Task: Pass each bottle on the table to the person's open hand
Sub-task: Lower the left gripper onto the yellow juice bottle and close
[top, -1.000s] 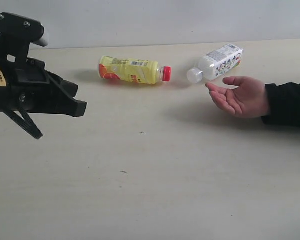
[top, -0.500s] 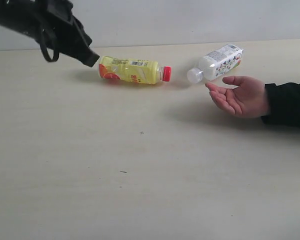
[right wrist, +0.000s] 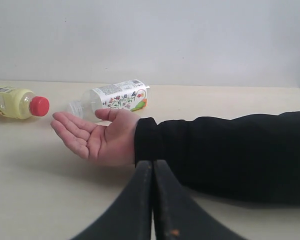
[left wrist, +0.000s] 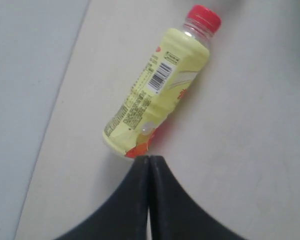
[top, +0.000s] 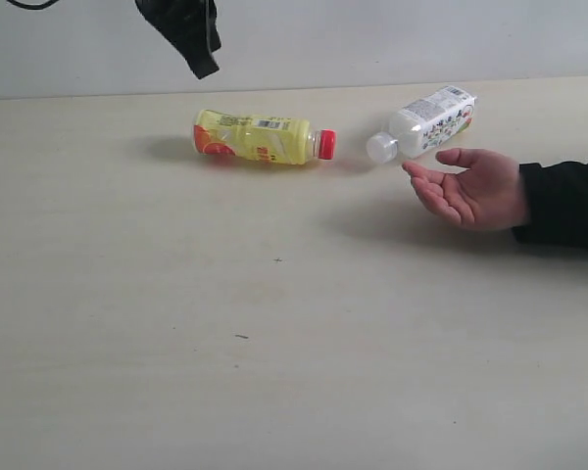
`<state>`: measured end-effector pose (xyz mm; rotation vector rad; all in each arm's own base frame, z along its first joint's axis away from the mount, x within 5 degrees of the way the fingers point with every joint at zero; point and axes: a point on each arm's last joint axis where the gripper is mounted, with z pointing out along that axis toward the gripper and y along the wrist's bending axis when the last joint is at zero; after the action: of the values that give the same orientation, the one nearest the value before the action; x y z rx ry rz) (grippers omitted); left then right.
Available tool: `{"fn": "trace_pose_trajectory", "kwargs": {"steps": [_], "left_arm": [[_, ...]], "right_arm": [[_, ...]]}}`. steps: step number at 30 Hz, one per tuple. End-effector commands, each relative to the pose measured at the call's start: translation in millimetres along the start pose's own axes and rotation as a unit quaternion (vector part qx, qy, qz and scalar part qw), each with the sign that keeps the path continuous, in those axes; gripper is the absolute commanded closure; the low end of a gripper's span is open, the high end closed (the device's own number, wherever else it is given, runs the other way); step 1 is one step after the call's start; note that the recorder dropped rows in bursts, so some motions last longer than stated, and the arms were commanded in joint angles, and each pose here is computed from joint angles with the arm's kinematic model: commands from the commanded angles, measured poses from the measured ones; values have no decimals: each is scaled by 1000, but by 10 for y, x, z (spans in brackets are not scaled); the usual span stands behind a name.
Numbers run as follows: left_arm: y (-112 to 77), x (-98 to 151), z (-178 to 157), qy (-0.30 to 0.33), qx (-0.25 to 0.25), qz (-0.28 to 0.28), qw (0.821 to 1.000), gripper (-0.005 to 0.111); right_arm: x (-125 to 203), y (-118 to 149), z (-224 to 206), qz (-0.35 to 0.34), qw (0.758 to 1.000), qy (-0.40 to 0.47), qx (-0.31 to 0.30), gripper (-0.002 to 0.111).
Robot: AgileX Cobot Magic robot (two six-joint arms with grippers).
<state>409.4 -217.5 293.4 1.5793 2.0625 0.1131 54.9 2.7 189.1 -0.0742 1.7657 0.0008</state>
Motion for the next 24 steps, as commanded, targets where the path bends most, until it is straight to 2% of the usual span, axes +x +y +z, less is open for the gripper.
{"fn": "trace_pose_trajectory", "kwargs": {"steps": [1,5,8,11,13,14,16,19,21,22,24], "left_arm": [[142,-17,211,6,50,63,997,107],[288,17,409,3,62,88,994,107],[341,16,523,-31,80,106,991,107],[375,-1,622,-48,70,128,988,107],[390,8,684,-47,59,156,985,102],[402,14,705,-45,51,175,982,98],[414,29,774,-36,38,199,979,81],[445,46,848,-29,18,205,978,42],[456,42,894,-32,9,199,979,25],[466,36,905,-35,2,198,980,20],[472,37,954,-38,-5,190,981,18]], "right_arm": [[15,-2,1,0,1000,-1,2,108],[15,-2,1,0,1000,-1,2,108],[15,-2,1,0,1000,-1,2,108],[15,-2,1,0,1000,-1,2,108],[15,-2,1,0,1000,-1,2,108],[15,-2,1,0,1000,-1,2,108],[15,-2,1,0,1000,-1,2,108],[15,-2,1,0,1000,-1,2,108],[15,-2,1,0,1000,-1,2,108],[15,-2,1,0,1000,-1,2,108],[15,-2,1,0,1000,-1,2,108]]}}
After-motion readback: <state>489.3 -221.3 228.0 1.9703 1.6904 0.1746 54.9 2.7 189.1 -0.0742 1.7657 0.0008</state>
